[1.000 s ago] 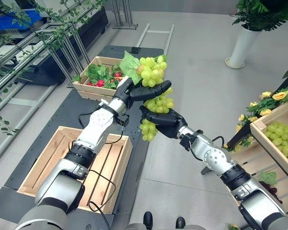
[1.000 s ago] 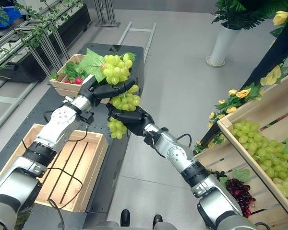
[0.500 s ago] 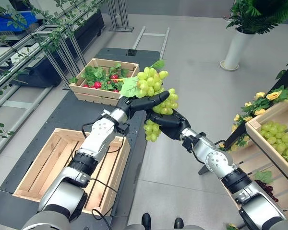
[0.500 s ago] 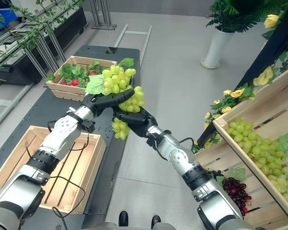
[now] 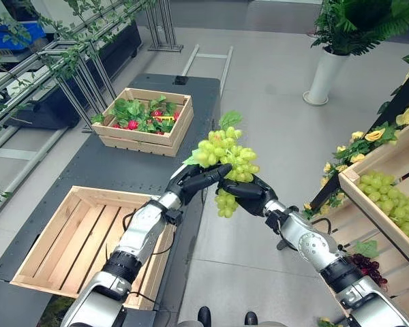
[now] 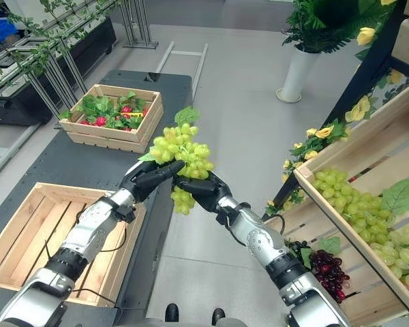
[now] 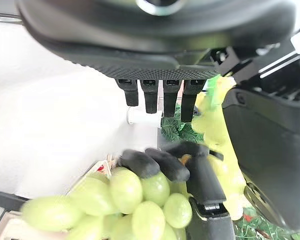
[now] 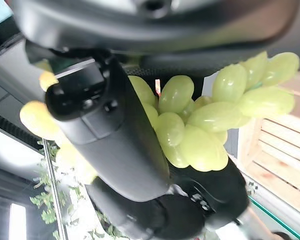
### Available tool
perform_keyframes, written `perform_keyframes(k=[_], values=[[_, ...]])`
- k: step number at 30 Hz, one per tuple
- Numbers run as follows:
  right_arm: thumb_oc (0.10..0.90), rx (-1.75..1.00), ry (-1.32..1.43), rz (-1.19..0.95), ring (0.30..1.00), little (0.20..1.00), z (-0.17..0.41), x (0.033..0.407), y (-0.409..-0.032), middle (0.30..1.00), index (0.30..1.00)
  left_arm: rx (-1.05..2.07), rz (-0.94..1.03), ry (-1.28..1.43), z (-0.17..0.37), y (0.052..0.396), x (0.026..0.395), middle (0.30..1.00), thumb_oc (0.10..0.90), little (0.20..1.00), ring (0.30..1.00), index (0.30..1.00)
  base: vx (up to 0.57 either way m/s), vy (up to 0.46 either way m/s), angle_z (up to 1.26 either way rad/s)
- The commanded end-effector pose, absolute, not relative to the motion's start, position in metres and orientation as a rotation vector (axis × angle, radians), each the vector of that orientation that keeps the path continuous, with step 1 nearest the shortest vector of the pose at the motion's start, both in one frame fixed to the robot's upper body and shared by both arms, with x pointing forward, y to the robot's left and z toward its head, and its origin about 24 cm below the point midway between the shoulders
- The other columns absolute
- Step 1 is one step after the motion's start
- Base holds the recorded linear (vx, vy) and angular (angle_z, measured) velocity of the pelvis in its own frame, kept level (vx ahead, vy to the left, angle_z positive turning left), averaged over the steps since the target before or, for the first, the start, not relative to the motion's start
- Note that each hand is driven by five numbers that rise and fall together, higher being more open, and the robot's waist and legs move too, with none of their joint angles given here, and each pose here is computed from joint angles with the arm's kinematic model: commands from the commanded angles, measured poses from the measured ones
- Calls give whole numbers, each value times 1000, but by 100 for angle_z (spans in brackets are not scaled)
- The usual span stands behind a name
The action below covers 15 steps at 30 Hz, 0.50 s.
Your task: Pick up the fruits from the basket on one side to the basket on the other side
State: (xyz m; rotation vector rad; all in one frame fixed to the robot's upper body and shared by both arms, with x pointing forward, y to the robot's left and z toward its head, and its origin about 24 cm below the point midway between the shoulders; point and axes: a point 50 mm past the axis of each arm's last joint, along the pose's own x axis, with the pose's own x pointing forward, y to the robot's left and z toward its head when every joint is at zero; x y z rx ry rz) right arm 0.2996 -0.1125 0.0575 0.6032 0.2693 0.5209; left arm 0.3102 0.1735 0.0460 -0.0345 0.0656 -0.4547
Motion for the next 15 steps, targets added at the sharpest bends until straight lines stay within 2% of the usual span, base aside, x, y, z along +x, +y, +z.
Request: perform_keyframes(k=[1,15], values=[[400,732,-316,555,300,300,154,315,-145,300,300,7,-316,160,15,211,299,900,800,900,900,900,11,20,-10],[400,590,-314,580,300,300,142,290,-168,300,300,-167,-119,135,-14,218,268,900,800,900,900,900,15,19,-8]])
